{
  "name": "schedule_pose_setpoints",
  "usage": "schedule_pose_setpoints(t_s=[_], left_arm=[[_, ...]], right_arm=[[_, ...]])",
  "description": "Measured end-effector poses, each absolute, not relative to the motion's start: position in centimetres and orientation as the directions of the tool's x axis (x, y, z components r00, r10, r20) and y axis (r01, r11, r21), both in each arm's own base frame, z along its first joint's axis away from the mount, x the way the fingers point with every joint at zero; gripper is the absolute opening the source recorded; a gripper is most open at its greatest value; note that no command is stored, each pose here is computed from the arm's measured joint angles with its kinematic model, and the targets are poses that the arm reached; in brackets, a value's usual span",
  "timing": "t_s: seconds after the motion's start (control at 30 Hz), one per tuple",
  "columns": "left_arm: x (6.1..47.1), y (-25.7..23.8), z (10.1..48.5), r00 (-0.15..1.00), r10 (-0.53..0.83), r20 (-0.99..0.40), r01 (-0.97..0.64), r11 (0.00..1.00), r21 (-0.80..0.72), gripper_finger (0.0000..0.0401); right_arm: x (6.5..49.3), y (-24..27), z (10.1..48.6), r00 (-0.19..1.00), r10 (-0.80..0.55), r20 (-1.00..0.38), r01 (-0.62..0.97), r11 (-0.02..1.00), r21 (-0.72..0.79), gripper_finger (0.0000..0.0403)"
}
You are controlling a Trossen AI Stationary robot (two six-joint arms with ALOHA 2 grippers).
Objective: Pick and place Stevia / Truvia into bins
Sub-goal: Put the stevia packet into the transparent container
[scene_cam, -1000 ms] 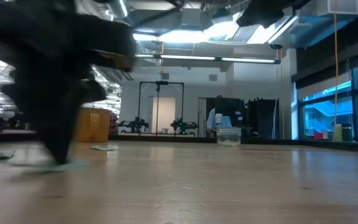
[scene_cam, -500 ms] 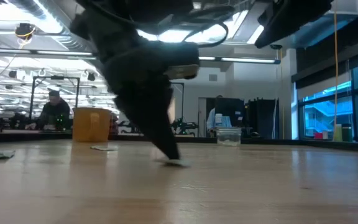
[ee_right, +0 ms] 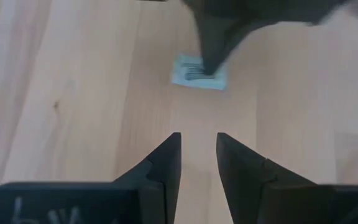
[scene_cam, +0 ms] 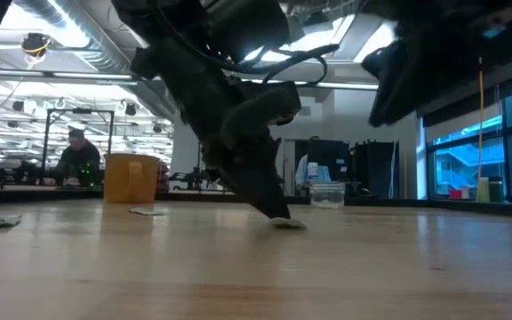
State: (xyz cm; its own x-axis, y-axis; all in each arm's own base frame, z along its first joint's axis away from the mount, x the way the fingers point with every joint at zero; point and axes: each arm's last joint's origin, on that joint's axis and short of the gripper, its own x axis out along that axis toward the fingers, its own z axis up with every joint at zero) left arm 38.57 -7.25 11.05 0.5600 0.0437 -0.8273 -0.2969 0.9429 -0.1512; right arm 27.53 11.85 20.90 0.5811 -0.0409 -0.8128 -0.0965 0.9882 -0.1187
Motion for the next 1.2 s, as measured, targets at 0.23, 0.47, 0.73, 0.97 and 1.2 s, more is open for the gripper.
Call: schedule_pose_setpoints(t_s=[0.23,0.47,0.73,0.97,1.2], left_arm=[[39.2,-5.6,11.2,0.596,0.068,-0.8,-0.394,0.893,-0.218,0.0002],[39.4,-4.8,11.3,0.602,0.028,-0.798,-0.39,0.882,-0.264,0.0003],[39.6,-4.6,11.4,0.621,0.026,-0.783,-0.402,0.868,-0.29,0.0003],[39.7,-4.6,11.4,0.625,0.026,-0.78,-0.413,0.859,-0.302,0.0003],[39.7,-4.6,11.4,0.627,0.026,-0.779,-0.418,0.855,-0.308,0.0003]], right_arm=[[29.5,12.8,18.7,0.617,-0.024,-0.787,-0.098,0.989,-0.107,0.0106],[30.7,13.5,16.0,0.606,-0.029,-0.795,-0.147,0.978,-0.148,0.0106],[31.5,13.8,12.8,0.564,-0.058,-0.824,-0.168,0.968,-0.184,0.0106],[31.8,13.6,11.8,0.583,-0.177,-0.793,-0.104,0.952,-0.288,0.0106],[32.2,13.7,11.1,0.602,-0.192,-0.775,-0.091,0.948,-0.306,0.0106]])
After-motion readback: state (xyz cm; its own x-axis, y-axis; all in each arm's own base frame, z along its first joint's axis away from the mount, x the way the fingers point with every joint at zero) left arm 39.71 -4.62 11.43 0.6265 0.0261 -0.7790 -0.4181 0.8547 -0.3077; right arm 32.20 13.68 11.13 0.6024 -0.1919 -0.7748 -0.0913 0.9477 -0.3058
